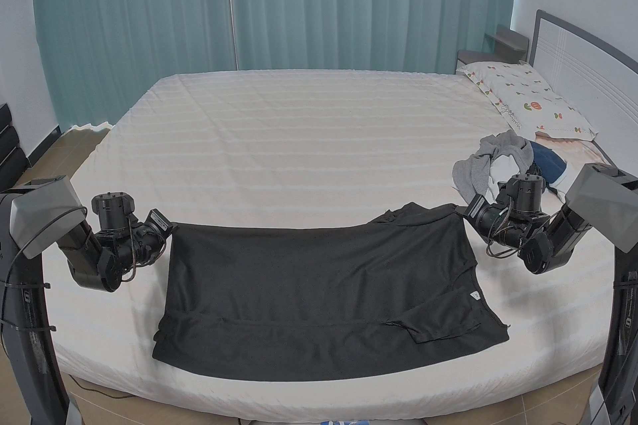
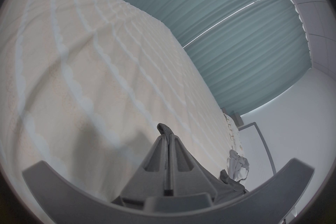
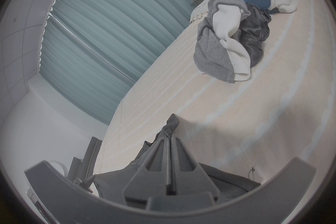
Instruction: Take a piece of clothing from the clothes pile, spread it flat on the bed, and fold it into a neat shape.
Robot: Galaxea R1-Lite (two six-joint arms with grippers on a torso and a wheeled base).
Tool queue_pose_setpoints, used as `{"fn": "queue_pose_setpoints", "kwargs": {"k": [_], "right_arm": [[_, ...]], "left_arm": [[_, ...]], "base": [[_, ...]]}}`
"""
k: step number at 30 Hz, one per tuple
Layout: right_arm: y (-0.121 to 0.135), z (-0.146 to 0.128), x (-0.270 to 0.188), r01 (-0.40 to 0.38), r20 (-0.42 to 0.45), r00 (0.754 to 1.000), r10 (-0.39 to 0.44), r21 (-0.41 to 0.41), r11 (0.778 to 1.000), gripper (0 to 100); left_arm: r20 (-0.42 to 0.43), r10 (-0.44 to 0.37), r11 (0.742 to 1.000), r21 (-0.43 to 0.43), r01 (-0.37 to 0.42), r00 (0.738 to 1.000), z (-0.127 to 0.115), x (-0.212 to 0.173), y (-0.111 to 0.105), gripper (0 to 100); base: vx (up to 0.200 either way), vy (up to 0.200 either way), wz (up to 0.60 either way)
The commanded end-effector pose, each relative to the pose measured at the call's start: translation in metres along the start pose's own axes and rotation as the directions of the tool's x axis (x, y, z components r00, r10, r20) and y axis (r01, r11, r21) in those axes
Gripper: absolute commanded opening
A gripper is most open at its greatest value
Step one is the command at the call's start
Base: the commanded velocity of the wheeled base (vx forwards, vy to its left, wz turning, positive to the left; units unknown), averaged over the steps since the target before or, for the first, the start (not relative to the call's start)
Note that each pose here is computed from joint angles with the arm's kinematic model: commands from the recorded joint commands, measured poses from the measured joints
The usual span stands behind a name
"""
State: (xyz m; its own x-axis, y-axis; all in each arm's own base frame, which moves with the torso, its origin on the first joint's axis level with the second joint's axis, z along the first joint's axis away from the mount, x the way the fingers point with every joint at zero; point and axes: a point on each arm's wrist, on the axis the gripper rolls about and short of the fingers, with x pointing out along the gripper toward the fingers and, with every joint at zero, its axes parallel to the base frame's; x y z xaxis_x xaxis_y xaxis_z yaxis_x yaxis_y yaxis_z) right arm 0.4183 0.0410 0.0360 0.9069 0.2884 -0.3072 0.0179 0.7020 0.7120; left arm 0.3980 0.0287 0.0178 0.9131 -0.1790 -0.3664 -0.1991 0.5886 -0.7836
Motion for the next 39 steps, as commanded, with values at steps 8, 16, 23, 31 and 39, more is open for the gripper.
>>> {"fn": "queue_pose_setpoints", "kwargs": {"k": [8, 16, 23, 31, 39], "right_arm": [[-0.001, 0.003, -0.008, 0.006, 0.005, 1.000, -0.006, 0.011, 1.000, 0], [-0.008, -0.004, -0.018, 0.001, -0.059, 0.998, 0.000, 0.025, 1.000, 0], [-0.014, -0.003, -0.030, -0.013, -0.103, 0.995, 0.016, 0.035, 0.999, 0], [-0.024, -0.003, -0.045, -0.027, -0.158, 0.987, 0.034, 0.045, 0.999, 0], [-0.036, -0.011, -0.060, -0.031, -0.205, 0.978, 0.035, 0.022, 0.999, 0]], "left_arm": [[0.007, -0.007, 1.000, 0.000, 0.007, 1.000, 0.002, -0.008, 0.002, 0], [-0.004, -0.018, 1.000, -0.004, 0.018, 1.000, 0.008, -0.016, 0.004, 0], [-0.048, -0.043, 0.999, -0.007, 0.043, 0.998, 0.013, -0.028, 0.010, 0], [-0.122, -0.061, 0.996, 0.065, 0.069, 0.991, 0.004, -0.037, 0.017, 0], [-0.119, -0.105, 0.991, 0.070, 0.114, 0.987, 0.008, -0.042, 0.022, 0]], "base": [[0.000, 0.000, 0.00], [0.000, 0.000, 0.00], [0.000, 0.000, 0.00], [0.000, 0.000, 0.00], [0.000, 0.000, 0.00]]}}
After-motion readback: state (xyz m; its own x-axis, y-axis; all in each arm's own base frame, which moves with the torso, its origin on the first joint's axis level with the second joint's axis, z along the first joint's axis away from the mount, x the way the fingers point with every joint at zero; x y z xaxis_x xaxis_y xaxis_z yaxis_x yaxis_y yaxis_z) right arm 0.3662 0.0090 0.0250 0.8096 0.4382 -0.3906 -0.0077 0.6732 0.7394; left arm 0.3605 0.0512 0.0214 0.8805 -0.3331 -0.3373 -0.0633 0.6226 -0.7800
